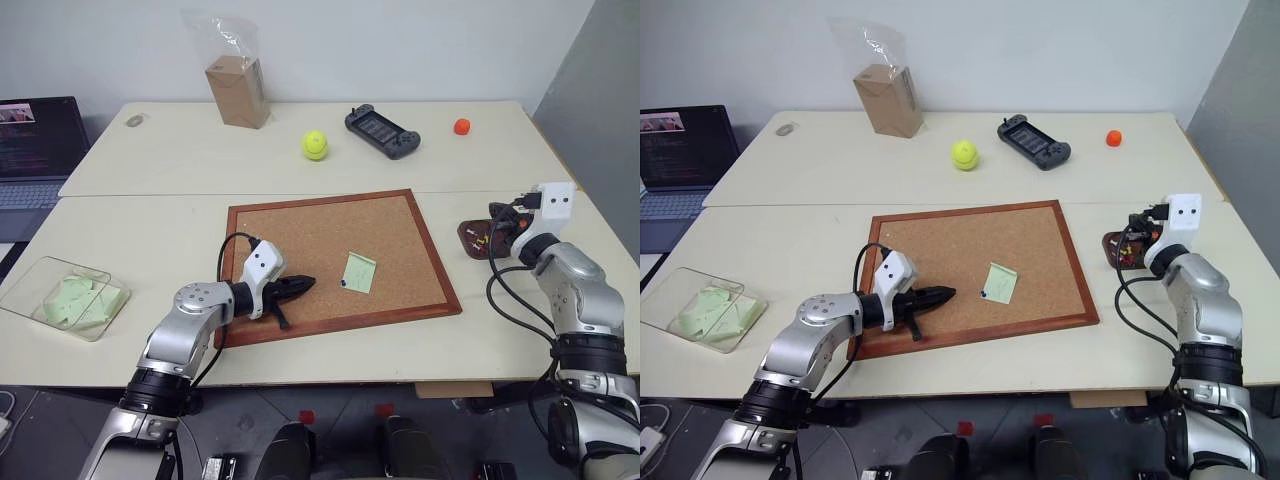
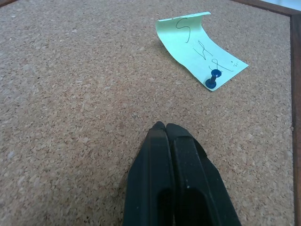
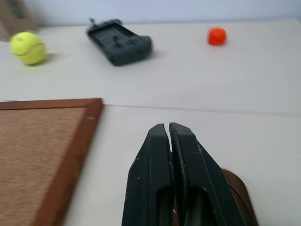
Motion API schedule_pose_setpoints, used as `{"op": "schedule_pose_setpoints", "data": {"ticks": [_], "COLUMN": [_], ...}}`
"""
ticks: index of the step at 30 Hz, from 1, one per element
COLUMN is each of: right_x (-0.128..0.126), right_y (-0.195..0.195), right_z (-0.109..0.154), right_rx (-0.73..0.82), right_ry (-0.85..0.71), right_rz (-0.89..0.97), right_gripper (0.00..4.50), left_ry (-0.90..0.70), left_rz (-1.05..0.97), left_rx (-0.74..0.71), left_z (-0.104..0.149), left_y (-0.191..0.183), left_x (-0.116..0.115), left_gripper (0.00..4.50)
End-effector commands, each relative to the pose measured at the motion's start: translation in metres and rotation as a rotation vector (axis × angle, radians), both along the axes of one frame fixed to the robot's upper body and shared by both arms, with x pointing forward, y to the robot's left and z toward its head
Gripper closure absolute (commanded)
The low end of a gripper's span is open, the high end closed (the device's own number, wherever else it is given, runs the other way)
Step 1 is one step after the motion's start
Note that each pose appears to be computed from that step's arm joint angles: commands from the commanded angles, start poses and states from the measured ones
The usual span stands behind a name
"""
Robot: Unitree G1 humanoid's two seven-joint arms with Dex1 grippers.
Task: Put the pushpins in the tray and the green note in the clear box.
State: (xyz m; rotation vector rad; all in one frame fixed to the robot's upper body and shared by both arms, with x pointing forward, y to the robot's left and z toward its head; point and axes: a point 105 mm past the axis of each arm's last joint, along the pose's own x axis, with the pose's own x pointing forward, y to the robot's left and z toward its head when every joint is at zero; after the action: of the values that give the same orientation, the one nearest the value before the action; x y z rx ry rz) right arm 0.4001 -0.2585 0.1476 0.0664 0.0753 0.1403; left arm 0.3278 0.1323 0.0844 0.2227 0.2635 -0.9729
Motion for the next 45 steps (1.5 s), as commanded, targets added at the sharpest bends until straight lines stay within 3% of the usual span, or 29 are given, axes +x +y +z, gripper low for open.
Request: {"op": "schedule_pose_setpoints", "data": {"ticks": [1,3,6,19,21,25,32,35,45], "right_x": [0.009,0.012,0.015,0.013,0.012,-0.014,-0.088,-0.107,-0.095], "right_y": [-0.005,-0.005,-0.009,-0.016,-0.014,0.049,0.14,0.164,0.211], "right_z": [0.005,0.002,0.0,0.002,0.009,0.042,0.02,0.004,-0.027], "right_rx": [0.094,0.113,0.129,0.084,0.082,0.063,-0.078,-0.138,-0.192], "right_ry": [0.007,0.021,0.025,-0.005,-0.043,-0.196,-0.141,-0.122,-0.108], "right_rz": [-0.014,-0.009,-0.027,-0.058,-0.039,0.334,0.842,0.96,1.063], "right_gripper": [4.46,4.46,3.91,0.94,0.94,0.94,0.94,0.94,0.94], "left_ry": [0.027,0.026,0.026,0.03,0.03,0.03,0.03,0.033,0.036], "left_rz": [-0.022,-0.023,-0.024,-0.03,-0.031,-0.032,-0.03,-0.03,-0.028], "left_rx": [0.019,0.022,0.025,0.024,0.024,0.024,0.027,0.029,0.026], "left_z": [-0.008,-0.008,-0.007,-0.008,-0.008,-0.008,-0.006,-0.007,-0.007], "left_y": [-0.003,-0.003,-0.002,-0.004,-0.004,-0.004,-0.002,-0.002,-0.003], "left_x": [-0.003,-0.003,-0.004,-0.005,-0.005,-0.005,-0.004,-0.005,-0.005], "left_gripper": [4.5,4.5,4.5,4.5,4.5,4.5,4.5,4.5,4.5]}}
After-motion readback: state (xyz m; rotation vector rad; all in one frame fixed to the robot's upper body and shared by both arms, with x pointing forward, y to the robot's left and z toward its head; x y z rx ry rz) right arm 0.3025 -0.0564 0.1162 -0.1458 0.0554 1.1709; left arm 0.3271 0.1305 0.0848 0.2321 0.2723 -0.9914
